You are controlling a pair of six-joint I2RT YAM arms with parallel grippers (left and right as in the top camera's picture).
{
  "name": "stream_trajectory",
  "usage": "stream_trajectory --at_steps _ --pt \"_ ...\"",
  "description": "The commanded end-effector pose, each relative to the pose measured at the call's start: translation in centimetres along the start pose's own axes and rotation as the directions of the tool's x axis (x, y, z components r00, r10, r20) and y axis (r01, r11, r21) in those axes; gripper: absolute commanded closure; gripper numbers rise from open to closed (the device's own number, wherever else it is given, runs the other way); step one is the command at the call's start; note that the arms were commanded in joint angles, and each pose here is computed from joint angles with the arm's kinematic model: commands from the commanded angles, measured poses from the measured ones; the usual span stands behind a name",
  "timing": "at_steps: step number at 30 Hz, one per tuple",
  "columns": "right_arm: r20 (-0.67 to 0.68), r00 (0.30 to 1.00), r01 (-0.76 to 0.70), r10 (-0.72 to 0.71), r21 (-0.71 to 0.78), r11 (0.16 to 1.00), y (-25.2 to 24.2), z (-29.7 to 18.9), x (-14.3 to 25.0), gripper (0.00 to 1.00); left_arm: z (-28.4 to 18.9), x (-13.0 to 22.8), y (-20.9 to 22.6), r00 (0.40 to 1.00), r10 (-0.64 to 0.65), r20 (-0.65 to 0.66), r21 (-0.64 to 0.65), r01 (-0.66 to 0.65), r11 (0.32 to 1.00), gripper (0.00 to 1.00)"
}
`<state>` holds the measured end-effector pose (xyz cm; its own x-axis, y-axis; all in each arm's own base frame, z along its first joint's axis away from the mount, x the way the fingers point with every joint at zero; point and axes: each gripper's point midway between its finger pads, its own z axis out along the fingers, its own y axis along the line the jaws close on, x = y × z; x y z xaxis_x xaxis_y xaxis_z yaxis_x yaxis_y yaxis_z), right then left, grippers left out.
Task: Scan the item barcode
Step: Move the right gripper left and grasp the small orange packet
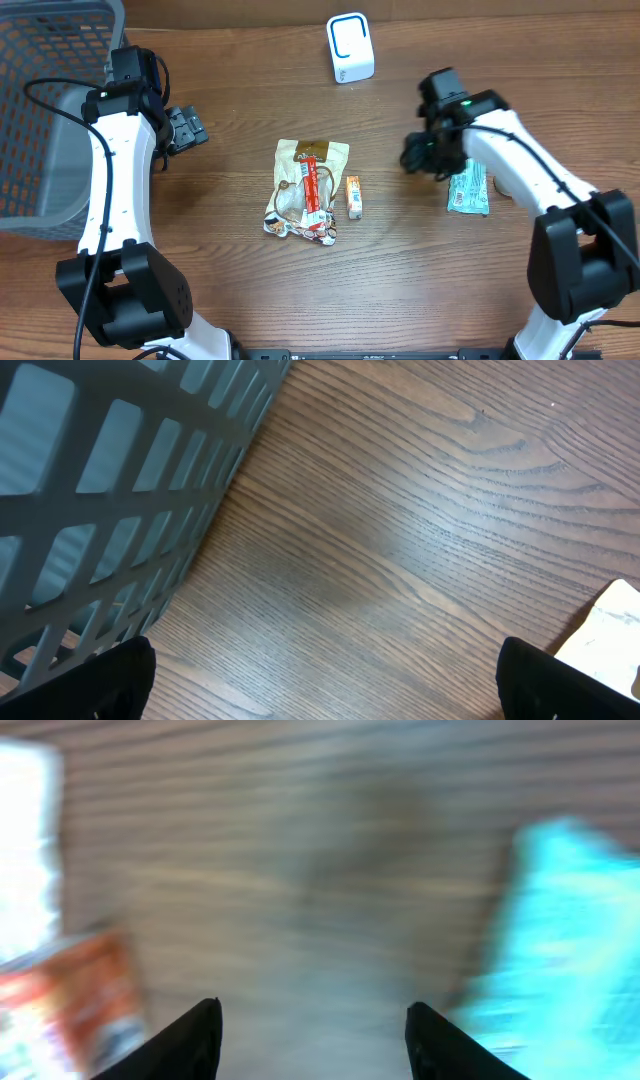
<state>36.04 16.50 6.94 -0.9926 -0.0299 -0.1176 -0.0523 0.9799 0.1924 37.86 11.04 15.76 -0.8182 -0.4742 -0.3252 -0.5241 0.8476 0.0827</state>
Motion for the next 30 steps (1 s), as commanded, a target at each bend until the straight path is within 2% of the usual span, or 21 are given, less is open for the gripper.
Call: stream_trajectory --at_steps 1,5,8,14,25,30 --pt "0.001 1.000 0.000 0.000 -0.138 0.990 5.4 -1.4 0.9 0.40 -1.4 -0.6 -0.3 0.999 0.017 0.039 0.018 -0.017 1.000 0.00" --pt "0.028 0.996 0.090 -0.087 -0.152 0.984 9.2 -0.8 2.2 0.40 -1.4 -0.6 -0.3 0.999 0.017 0.039 0.018 -0.017 1.000 0.00" --pt "0.077 0.992 0.108 -0.102 -0.073 0.991 10.1 -0.2 2.5 0.40 -1.4 -0.6 -0.3 0.999 0.016 0.039 0.018 -0.017 1.000 0.00" --pt "0.206 0.971 0.100 -0.122 0.117 0.988 10.0 0.4 2.3 0.40 -1.4 -0.5 -0.5 0.999 0.023 0.040 0.020 -0.024 1.000 0.00" --pt "0.198 0.977 0.057 -0.079 0.115 0.992 10.0 2.3 3.9 0.40 -1.4 -0.5 -0.6 0.999 0.024 0.040 0.021 -0.025 0.999 0.00" --pt "0.227 0.970 0.033 -0.093 0.254 0.967 7.1 1.9 3.6 0.40 -1.4 -0.5 -0.5 0.999 0.023 0.040 0.020 -0.024 1.000 0.00"
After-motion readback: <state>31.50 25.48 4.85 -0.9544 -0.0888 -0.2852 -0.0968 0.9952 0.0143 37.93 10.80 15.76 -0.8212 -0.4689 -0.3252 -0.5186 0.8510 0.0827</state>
